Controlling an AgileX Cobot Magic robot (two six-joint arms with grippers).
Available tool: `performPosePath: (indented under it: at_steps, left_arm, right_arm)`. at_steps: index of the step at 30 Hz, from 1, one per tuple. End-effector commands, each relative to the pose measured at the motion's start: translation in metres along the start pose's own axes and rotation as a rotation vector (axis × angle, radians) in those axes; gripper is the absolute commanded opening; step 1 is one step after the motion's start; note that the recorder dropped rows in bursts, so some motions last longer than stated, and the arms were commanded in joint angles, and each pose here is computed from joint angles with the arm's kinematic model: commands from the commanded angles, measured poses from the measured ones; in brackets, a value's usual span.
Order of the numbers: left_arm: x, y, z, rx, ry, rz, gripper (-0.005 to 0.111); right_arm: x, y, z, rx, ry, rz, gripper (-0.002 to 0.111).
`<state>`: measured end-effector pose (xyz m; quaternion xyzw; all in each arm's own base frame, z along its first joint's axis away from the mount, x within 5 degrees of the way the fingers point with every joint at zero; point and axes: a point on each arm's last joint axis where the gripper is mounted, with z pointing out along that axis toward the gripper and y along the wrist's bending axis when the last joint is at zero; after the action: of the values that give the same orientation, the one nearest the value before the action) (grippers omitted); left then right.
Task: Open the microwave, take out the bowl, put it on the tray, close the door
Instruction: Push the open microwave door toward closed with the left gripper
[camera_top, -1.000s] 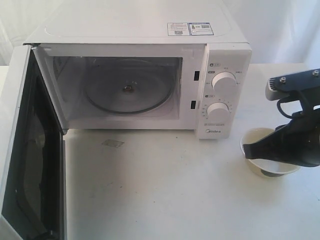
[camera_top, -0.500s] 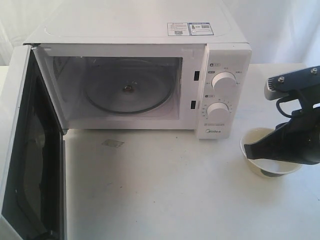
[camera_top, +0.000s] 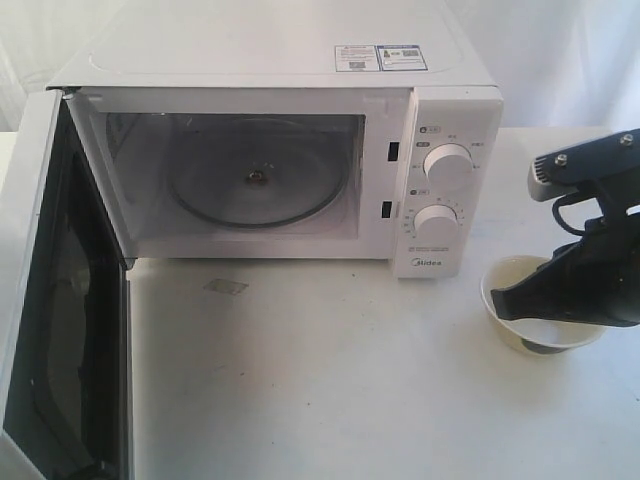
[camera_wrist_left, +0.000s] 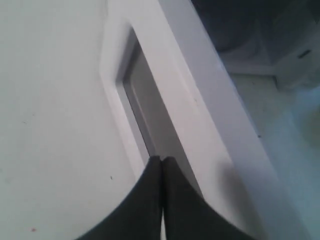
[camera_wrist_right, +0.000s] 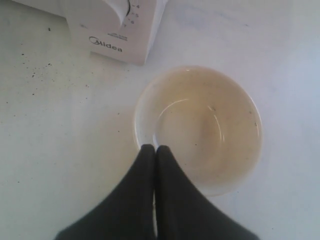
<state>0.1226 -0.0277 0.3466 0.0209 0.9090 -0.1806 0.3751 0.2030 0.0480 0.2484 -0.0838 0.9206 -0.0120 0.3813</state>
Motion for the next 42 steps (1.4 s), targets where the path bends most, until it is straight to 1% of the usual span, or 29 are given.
performPosePath:
  at_steps: [1, 4, 5, 6, 7, 8, 9, 10, 11, 12, 13, 14, 17, 19, 21, 23, 28, 29, 30, 32, 33, 34, 35, 36, 37, 39, 40, 41, 42]
  left_arm:
    - [-0.003, -0.001, 0.016, 0.078, 0.212, -0.036, 0.000]
    - [-0.006, -0.003, 0.030, 0.159, 0.330, -0.101, 0.000]
    - [-0.009, -0.007, 0.035, 0.233, 0.335, -0.094, 0.000]
    - [-0.014, -0.015, 0.039, 0.357, 0.309, -0.052, 0.000]
    - [-0.020, -0.023, 0.040, 0.499, 0.242, 0.062, 0.000]
    - [-0.030, -0.038, 0.037, 0.727, 0.106, 0.186, 0.000]
    - [-0.037, -0.049, 0.032, 0.915, -0.033, 0.327, 0.000]
    - [-0.043, -0.054, 0.029, 0.999, -0.142, 0.374, 0.000]
    - [-0.051, -0.057, 0.027, 1.050, -0.227, 0.349, 0.000]
    - [-0.053, -0.058, 0.026, 1.072, -0.219, 0.284, 0.000]
    - [-0.052, -0.058, 0.027, 1.059, -0.184, 0.276, 0.000]
    - [-0.050, -0.054, 0.031, 0.977, -0.143, 0.281, 0.000]
    - [-0.041, -0.037, 0.045, 0.662, 0.001, 0.275, 0.000]
    - [-0.036, -0.024, 0.048, 0.482, 0.057, 0.278, 0.000]
    - [-0.033, -0.017, 0.046, 0.375, 0.086, 0.289, 0.000]
    - [-0.031, -0.014, 0.043, 0.313, 0.087, 0.310, 0.000]
    - [-0.034, -0.014, 0.035, 0.268, 0.016, 0.332, 0.000]
    - [-0.035, -0.014, 0.035, 0.260, 0.003, 0.331, 0.000]
    - [-0.038, -0.013, 0.035, 0.239, -0.029, 0.310, 0.000]
    - [-0.039, -0.010, 0.040, 0.237, -0.014, 0.278, 0.000]
    - [-0.038, -0.010, 0.043, 0.253, 0.013, 0.269, 0.000]
    - [-0.034, -0.011, 0.052, 0.320, 0.104, 0.239, 0.000]
    - [-0.032, -0.012, 0.056, 0.359, 0.150, 0.221, 0.000]
    - [-0.031, -0.015, 0.063, 0.449, 0.199, 0.222, 0.000]
    - [-0.031, -0.017, 0.066, 0.497, 0.202, 0.241, 0.000]
    - [-0.042, -0.025, 0.076, 0.676, 0.105, 0.249, 0.000]
    - [-0.050, -0.026, 0.085, 0.683, 0.026, 0.255, 0.000]
    - [-0.065, -0.022, 0.098, 0.582, -0.116, 0.224, 0.000]
    - [-0.074, -0.015, 0.106, 0.460, -0.195, 0.157, 0.000]
  right_arm:
    - [0.000, 0.000, -0.001, 0.000, -0.012, -0.014, 0.000]
    - [0.000, 0.000, -0.001, 0.000, -0.013, -0.012, 0.000]
    - [0.000, 0.000, -0.001, 0.000, -0.013, -0.010, 0.000]
    - [0.000, 0.000, -0.001, -0.001, -0.012, -0.008, 0.000]
    - [0.000, 0.000, -0.001, -0.003, -0.013, -0.006, 0.000]
    - [-0.001, 0.000, -0.001, -0.004, -0.015, -0.006, 0.000]
    - [-0.001, 0.000, -0.001, -0.004, -0.016, -0.006, 0.000]
    - [-0.001, 0.000, -0.001, -0.004, -0.016, -0.006, 0.000]
    - [-0.001, 0.000, -0.001, -0.005, -0.017, -0.003, 0.000]
    - [-0.001, 0.001, -0.001, -0.006, -0.020, -0.001, 0.000]
    - [-0.001, 0.001, -0.001, -0.008, -0.022, 0.003, 0.000]
    - [-0.001, 0.001, -0.001, -0.009, -0.025, 0.005, 0.000]
    - [-0.004, 0.001, -0.004, -0.019, -0.054, 0.006, 0.000]
    - [-0.007, 0.002, -0.008, -0.031, -0.093, 0.009, 0.000]
    - [-0.014, 0.005, -0.012, -0.084, -0.174, 0.055, 0.000]
    - [-0.023, 0.010, -0.015, -0.151, -0.269, 0.108, 0.000]
    - [-0.037, 0.034, -0.024, -0.286, -0.453, 0.020, 0.000]
    - [-0.038, 0.041, -0.026, -0.314, -0.469, -0.014, 0.000]
    - [-0.038, 0.056, -0.029, -0.355, -0.480, -0.110, 0.000]
    - [-0.040, 0.066, -0.032, -0.375, -0.467, -0.165, 0.000]
    - [-0.042, 0.066, -0.033, -0.369, -0.457, -0.167, 0.000]
    - [-0.045, 0.064, -0.036, -0.346, -0.429, -0.170, 0.000]
    - [-0.047, 0.062, -0.037, -0.328, -0.412, -0.181, 0.000]
    - [-0.051, 0.059, -0.041, -0.291, -0.388, -0.211, 0.000]
    - [-0.052, 0.057, -0.043, -0.272, -0.377, -0.226, 0.000]
    - [-0.056, 0.048, -0.054, -0.211, -0.371, -0.264, 0.000]
    - [-0.057, 0.046, -0.059, -0.199, -0.379, -0.267, 0.000]
    - [-0.059, 0.043, -0.066, -0.189, -0.396, -0.265, 0.000]
    - [-0.059, 0.041, -0.072, -0.188, -0.413, -0.256, 0.000]
